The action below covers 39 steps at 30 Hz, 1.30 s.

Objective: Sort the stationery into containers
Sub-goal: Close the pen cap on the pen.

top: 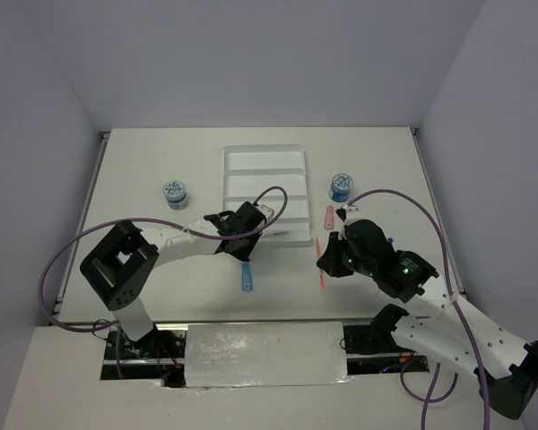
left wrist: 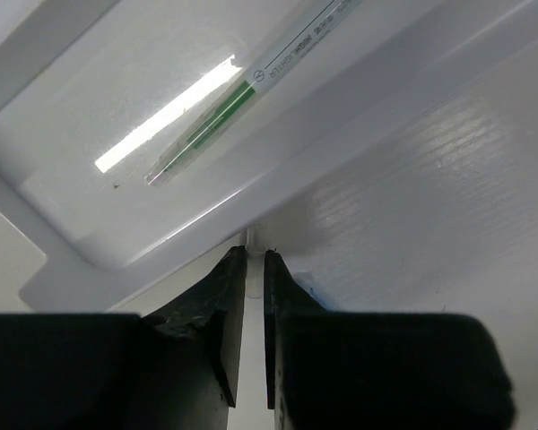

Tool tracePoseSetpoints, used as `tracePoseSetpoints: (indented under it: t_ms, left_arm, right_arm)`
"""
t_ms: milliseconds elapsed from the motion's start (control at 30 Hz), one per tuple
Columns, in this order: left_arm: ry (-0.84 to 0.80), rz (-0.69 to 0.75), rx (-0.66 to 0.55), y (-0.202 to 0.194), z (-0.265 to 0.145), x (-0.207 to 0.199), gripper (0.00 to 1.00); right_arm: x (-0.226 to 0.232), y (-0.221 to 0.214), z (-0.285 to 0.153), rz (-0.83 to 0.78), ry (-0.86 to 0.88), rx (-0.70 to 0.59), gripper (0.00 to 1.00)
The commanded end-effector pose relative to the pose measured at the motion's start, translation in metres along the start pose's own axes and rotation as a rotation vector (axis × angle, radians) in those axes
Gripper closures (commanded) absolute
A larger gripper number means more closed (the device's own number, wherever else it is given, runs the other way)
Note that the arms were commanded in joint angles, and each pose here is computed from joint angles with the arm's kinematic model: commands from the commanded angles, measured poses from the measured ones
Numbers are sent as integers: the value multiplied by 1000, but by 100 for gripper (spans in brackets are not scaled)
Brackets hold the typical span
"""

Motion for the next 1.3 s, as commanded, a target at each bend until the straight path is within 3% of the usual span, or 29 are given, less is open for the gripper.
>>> tracePoseSetpoints:
  t_ms: [0,133,200,333,400,500,533,567,700,1000,1267]
  left_arm:
    - [-54,11,-55,17,-12,-12,90]
    - [-131,32,-135,33,-35,-30,100]
    - [-166,33,-171,40,-45,-36,100]
    - [-244,-18,-327,67,-87,-47,100]
    - [-268,-70,-459,84,-111,-48,100]
    - [-270,-265,-699,106,-151,-41,100]
    - [-291,-341,-727,102,-153,-40,100]
    - [-328,-406,-844,113,-169,-38,100]
    - [-457,-539,-1051,104,-207,-27,100]
    - [-613,-496,-1193,93,-232,-27,100]
    - [-645,-402,-1210,90,-237,-30,100]
  right_arm:
    - [8,13,-10,-18,25,-55,100]
    - [10,15,-10,-20,45,-69,100]
    - [11,16,-12,-20,65,-90,100]
    - [20,28,-19,13,164,-255,100]
    - [28,35,-18,53,256,-346,100]
    - [36,33,-13,97,377,-388,100]
    - [42,40,-12,100,425,-430,100]
    - [43,37,-6,109,444,-422,100]
    - [57,45,7,104,513,-411,100]
    - [88,75,7,21,589,-387,100]
    - [98,71,5,-36,632,-374,100]
Point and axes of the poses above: each gripper's point midway between its finger pads, its own z axis out along the fingers, its own x axis along the line the jaws close on, y = z × x, the point moved 9 cm from there along -z, back along the fingers, and after that the axes turned 2 degrees about -z, right-handed, at the moved point
